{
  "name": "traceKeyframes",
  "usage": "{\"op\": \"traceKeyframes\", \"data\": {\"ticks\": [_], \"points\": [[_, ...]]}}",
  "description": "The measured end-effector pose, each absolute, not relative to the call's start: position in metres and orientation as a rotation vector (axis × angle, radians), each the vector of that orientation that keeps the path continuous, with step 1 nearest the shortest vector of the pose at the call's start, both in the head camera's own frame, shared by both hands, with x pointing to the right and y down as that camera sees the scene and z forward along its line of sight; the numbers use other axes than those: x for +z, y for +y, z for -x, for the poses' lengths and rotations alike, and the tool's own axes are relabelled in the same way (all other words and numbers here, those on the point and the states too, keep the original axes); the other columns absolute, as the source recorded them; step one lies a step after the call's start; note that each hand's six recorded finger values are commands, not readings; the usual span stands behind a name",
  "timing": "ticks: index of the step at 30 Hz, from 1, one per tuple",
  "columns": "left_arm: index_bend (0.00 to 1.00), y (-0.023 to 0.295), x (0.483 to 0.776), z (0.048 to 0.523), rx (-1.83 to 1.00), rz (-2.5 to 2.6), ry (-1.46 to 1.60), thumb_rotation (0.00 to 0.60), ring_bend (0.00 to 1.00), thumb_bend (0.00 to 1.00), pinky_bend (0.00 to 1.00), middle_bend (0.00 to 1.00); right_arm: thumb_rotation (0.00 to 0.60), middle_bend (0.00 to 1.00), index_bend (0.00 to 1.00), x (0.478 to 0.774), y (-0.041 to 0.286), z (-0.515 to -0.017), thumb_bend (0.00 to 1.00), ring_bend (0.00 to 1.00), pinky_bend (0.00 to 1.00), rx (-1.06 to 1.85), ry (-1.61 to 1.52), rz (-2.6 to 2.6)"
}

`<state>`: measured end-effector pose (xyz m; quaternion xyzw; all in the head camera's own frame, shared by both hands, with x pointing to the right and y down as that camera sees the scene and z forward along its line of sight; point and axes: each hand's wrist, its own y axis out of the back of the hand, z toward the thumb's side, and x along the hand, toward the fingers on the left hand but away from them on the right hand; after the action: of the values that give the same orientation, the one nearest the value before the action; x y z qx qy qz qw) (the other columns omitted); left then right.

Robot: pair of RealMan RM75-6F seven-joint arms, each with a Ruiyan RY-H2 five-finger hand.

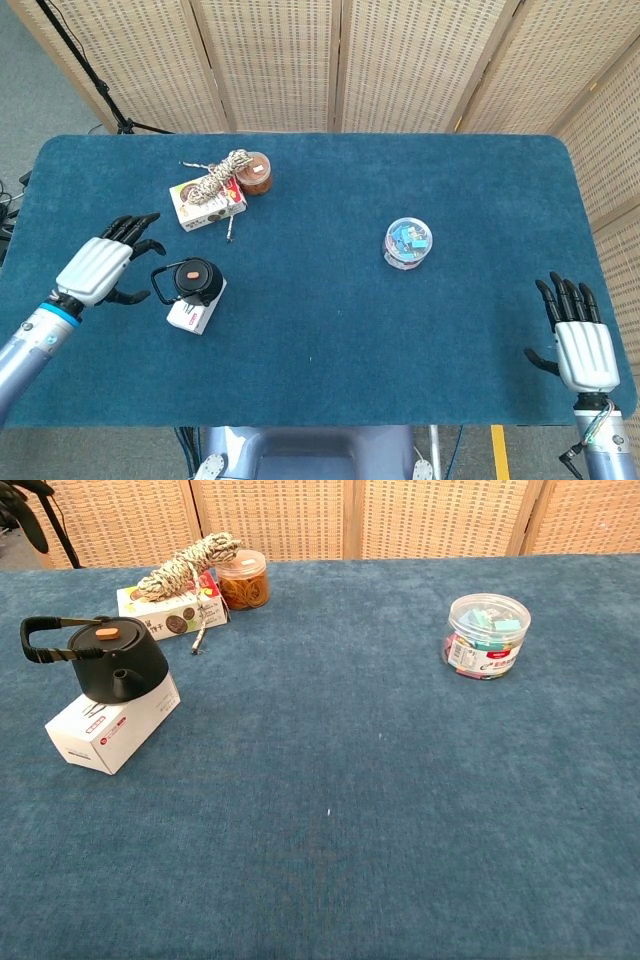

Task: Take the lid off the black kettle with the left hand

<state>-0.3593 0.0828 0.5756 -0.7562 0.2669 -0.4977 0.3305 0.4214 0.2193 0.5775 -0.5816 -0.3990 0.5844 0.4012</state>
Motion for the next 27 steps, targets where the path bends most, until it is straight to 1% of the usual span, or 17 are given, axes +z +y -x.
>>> {"op": "traceKeyframes", "data": {"ticks": [4,9,18,23,27], "points": [[0.39,0.076,0.591,0.351,-1.314,1.995,0.681,0.600,0.00,0.21,0.00,0.00,0.600,0.00,0.00,0.581,0.216,-0.426,0.00,0.00,0.00,1.502,-1.014,1.461],[0.40,0.072,0.602,0.342,-1.332,2.006,0.661,0.600,0.00,0.22,0.00,0.00,0.600,0.00,0.00,0.583,0.214,-0.431,0.00,0.00,0.00,1.521,-1.020,1.453],[0.42,0.070,0.616,0.335,-1.400,1.989,0.685,0.600,0.00,0.22,0.00,0.00,0.600,0.00,0.00,0.584,0.214,-0.434,0.00,0.00,0.00,1.533,-1.021,1.457],[0.44,0.072,0.620,0.324,-1.410,1.979,0.696,0.600,0.00,0.22,0.00,0.00,0.600,0.00,0.00,0.585,0.214,-0.436,0.00,0.00,0.00,1.544,-1.022,1.461],[0.47,0.074,0.623,0.316,-1.417,1.971,0.710,0.600,0.00,0.24,0.00,0.00,0.600,0.00,0.00,0.585,0.213,-0.437,0.00,0.00,0.00,1.548,-1.026,1.463]]}}
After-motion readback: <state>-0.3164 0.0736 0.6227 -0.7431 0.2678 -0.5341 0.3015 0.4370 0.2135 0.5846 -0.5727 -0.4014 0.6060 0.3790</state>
